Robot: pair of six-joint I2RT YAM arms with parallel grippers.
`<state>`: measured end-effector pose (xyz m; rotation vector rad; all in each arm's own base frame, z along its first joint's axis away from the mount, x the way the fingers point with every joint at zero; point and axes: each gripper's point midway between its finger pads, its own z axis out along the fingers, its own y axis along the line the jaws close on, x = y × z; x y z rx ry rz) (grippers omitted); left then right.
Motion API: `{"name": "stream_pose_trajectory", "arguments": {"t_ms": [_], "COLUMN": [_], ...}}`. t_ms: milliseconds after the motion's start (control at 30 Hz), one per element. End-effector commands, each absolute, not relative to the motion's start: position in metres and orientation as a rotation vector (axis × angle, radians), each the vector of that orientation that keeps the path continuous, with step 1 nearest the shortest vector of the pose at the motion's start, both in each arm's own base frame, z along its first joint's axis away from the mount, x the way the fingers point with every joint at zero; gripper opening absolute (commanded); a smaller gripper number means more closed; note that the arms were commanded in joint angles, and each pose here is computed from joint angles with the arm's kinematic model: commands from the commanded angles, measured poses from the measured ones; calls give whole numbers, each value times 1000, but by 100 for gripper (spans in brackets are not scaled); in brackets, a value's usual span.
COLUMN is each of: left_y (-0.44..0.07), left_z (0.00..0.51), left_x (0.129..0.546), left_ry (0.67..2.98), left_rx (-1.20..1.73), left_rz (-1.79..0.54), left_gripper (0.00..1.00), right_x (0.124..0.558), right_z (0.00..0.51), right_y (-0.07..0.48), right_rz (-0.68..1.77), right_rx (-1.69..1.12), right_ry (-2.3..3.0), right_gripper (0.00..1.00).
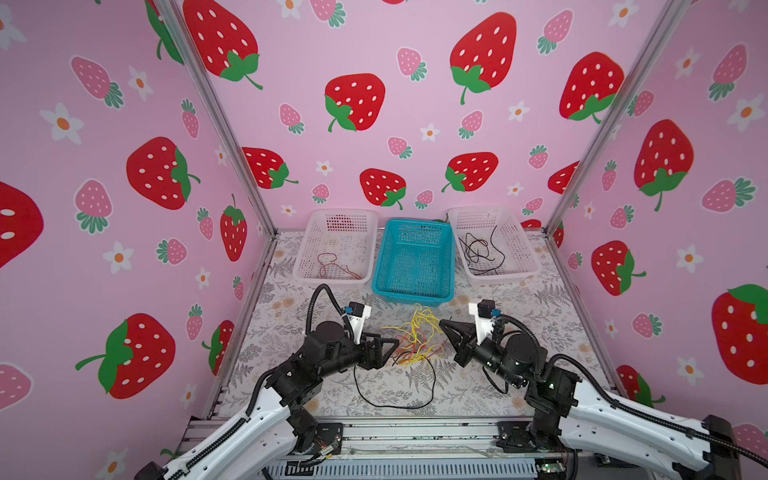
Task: Untangle the cables
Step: 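Lift the yellow wires with the right gripper while the left gripper grasps them too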
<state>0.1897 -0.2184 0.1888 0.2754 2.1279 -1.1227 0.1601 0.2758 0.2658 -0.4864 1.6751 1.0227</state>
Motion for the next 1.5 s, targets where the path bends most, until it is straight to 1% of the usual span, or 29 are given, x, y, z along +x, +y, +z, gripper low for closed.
{"name": "stream_pose_trajectory", "arguments": {"t_ms": [0, 100, 133, 200, 267, 367, 433, 567, 667, 800, 900, 933, 1000, 1133, 1267, 1333, 1467], "left_y": [-230, -231, -231, -230, -227, -223, -222, -223, -223, -224, -225, -226, -226, -220, -219, -220, -223], "left_z": [216, 218, 220, 227, 234, 234, 232, 232, 233, 230, 228, 228, 226, 215, 208, 207, 210], "left_x": [188, 189, 188, 188, 188, 187, 186, 184, 183, 182, 181, 181, 180, 181, 183, 184, 186], "left_ry": [2015, 1986, 1971, 1933, 1880, 1846, 1846, 1834, 1830, 1837, 1842, 1846, 1854, 1906, 1915, 1917, 1910], "left_rx": [242, 219, 214, 205, 182, 151, 145, 152, 159, 164, 168, 170, 172, 162, 133, 127, 128], "left_rz": [-1287, -1316, -1327, -1346, -1371, -1381, -1381, -1405, -1410, -1413, -1421, -1425, -1425, -1354, -1354, -1354, -1359], "left_gripper": [74, 69, 69, 73, 75, 73, 68, 54, 41, 32, 29, 30, 36, 39, 54, 63, 72], "right_x": [156, 153, 152, 150, 149, 147, 143, 140, 141, 144, 146, 147, 149, 153, 151, 145, 131], "right_z": [278, 277, 277, 276, 275, 276, 279, 279, 277, 275, 274, 274, 272, 270, 277, 280, 285], "right_y": [274, 277, 279, 281, 281, 282, 283, 286, 285, 283, 283, 283, 282, 281, 285, 291, 302], "right_rz": [1089, 1114, 1125, 1135, 1138, 1155, 1181, 1207, 1201, 1191, 1183, 1181, 1168, 1142, 1161, 1200, 1296], "right_rx": [-450, -466, -474, -488, -491, -495, -507, -525, -512, -493, -483, -478, -469, -452, -471, -505, -583], "right_ry": [1622, 1616, 1611, 1610, 1608, 1594, 1577, 1568, 1576, 1586, 1595, 1596, 1604, 1618, 1599, 1583, 1542], "right_gripper": [0, 0, 0, 0, 0, 0, 0, 0, 0, 0, 0, 0, 0, 0, 0, 0, 0]}}
